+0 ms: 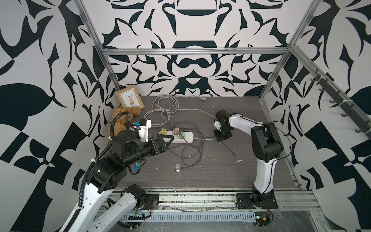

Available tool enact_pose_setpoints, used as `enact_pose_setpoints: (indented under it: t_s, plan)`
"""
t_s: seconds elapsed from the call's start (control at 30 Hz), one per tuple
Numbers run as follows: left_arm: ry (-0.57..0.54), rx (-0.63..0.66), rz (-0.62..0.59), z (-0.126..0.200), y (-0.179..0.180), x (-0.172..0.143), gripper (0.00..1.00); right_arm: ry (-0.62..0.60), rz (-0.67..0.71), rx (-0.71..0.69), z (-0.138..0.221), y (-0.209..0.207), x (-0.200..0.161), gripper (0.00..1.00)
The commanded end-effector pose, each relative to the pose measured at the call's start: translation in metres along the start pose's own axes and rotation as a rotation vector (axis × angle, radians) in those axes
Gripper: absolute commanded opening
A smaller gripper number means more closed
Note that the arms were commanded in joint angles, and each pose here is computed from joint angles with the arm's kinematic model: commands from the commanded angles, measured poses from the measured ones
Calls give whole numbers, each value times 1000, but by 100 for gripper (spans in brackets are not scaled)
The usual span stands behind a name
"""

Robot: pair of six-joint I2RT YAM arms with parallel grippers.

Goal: Charge mp3
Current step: Pick up the charging cable from the center of the board.

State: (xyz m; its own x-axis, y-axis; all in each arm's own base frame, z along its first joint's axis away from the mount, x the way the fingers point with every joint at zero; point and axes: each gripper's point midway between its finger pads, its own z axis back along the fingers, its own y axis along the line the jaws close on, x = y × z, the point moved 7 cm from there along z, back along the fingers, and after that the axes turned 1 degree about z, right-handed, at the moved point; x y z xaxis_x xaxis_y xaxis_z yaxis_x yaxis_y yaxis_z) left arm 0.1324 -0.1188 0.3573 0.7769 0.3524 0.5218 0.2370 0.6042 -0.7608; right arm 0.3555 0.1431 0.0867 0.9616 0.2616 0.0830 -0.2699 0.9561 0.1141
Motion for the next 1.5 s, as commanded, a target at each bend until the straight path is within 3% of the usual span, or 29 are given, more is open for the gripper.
enact_pose_setpoints:
  t_s: [0.0, 0.1, 0.27, 0.47, 0.77, 1.1, 1.3, 1.47]
  plan:
    - [3, -17, 39, -1, 4, -5, 82, 35, -49, 86, -16, 9, -17, 0]
    - [5, -44, 72, -5, 3, -5, 78, -72, -138, 166, 15, 11, -16, 0]
    - [85, -135, 131, -36, -9, -4, 72, -312, -207, 376, 116, 34, -3, 0]
    - [145, -184, 78, -85, -38, -23, 73, -462, -281, 532, 189, 50, -6, 0]
    - [302, -106, 5, -154, -45, -66, 90, -530, -327, 639, 224, 64, -12, 0]
    - [397, 92, -64, -197, -25, -74, 89, -531, -320, 677, 233, 77, -27, 0]
    - [403, 123, -115, -208, -15, -63, 61, -527, -313, 689, 236, 83, -34, 0]
    - [400, 131, -175, -214, -12, -54, 16, -515, -320, 712, 237, 85, -38, 0]
